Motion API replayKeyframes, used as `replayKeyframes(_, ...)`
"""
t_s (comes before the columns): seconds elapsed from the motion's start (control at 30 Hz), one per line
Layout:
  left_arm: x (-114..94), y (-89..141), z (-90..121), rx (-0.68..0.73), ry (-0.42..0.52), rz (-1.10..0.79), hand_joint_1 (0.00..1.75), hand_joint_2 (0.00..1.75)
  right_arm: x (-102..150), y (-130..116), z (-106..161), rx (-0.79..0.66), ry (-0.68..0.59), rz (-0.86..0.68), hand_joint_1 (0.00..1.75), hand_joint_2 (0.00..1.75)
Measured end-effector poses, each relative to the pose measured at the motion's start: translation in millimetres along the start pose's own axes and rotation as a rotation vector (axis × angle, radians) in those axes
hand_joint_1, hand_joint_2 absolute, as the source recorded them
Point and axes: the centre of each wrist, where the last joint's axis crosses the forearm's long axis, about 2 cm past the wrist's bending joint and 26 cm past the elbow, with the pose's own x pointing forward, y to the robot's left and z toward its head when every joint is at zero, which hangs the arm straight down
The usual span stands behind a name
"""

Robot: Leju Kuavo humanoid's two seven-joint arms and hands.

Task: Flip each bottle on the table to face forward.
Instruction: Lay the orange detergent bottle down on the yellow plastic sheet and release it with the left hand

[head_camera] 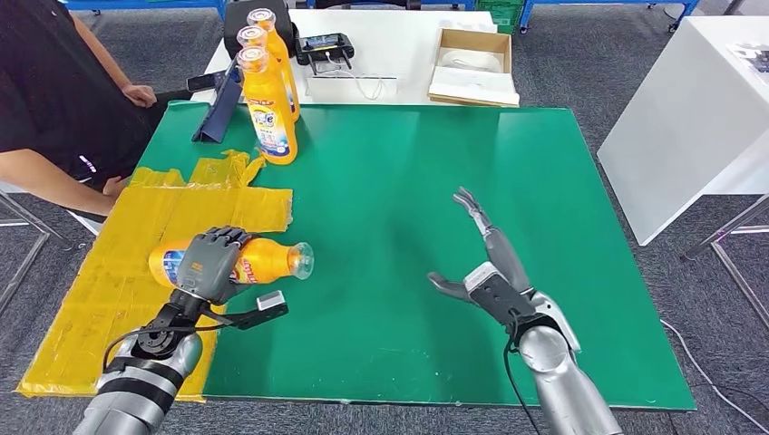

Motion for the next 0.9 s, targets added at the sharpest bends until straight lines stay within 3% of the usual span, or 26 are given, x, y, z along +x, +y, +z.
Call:
replayKeyframes(0.37,-15,-13,5,-0.103,0.039,-0.058,1.75,1.75,1,-12,5,-0.02,-0.011,0.021,0.0,1.75)
replayKeyframes(0.7,-43,-26,5,-0.261,0.08,-0.15,1.75,1.75,0,-11,14,-0.015,-0.004,0.027,0.0,1.75)
replayKeyframes(0.83,-46,-28,4,-0.29,0.078,-0.13,0.0,1.75,0,-11,16,-0.011,-0.003,0.026,0.0,1.75)
replayKeyframes(0.9,-48,-28,3,-0.31,0.061,-0.078,0.0,1.75,-1,-12,16,-0.01,-0.002,0.027,0.0,1.75)
